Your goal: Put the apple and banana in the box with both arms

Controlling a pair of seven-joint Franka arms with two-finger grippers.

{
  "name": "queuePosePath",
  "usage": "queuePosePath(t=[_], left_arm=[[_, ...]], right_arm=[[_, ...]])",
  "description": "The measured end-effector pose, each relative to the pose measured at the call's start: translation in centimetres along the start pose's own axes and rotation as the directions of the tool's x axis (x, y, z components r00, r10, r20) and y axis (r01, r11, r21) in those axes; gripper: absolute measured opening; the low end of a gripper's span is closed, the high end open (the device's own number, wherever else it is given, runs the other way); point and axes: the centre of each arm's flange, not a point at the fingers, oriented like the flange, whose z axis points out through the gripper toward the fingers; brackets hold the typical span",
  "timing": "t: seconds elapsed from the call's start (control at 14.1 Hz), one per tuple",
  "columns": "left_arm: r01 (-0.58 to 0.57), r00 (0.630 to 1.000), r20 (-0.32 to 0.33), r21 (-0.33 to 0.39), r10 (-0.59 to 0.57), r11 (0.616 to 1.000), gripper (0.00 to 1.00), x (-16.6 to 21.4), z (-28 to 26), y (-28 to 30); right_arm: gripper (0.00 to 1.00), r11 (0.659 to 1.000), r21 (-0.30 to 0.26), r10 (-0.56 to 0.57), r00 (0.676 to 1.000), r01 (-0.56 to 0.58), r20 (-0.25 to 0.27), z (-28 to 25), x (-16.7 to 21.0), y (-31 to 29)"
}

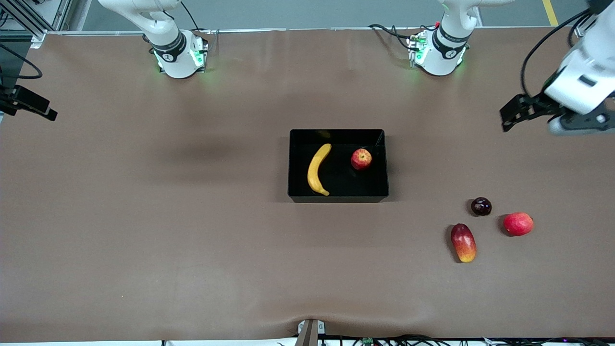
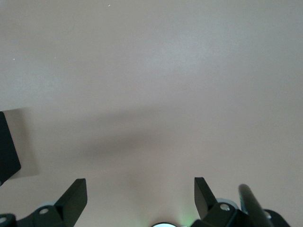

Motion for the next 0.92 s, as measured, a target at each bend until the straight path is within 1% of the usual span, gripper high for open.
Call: queuePosePath(t=[0.21, 0.35, 0.64, 0.92], left_arm=[[0.008, 1.0, 0.01, 0.003, -0.008, 1.0, 1.0, -2.0, 0.1, -0.7], [-0.003, 1.0, 0.003, 0.004, 0.003, 1.0, 1.0, -2.8, -0.2, -1.4], [-0.052, 0.998, -0.043, -0.021, 0.051, 0.998, 1.0, -3.1, -1.8, -3.7], [-0.06, 0.997, -0.052, -0.024, 0.059, 0.998, 1.0, -2.7, -2.1, -3.5]], right_arm=[[1.0, 1.0, 0.0, -0.001, 1.0, 0.001, 0.0, 0.0, 0.0, 0.0], [1.0, 1.0, 0.0, -0.001, 1.0, 0.001, 0.0, 0.0, 0.0, 0.0], [1.0, 1.0, 0.0, -0.01, 1.0, 0.01, 0.0, 0.0, 0.0, 0.0], [1.0, 0.999, 0.0, -0.032, 0.999, 0.032, 0.0, 0.0, 0.0, 0.0]])
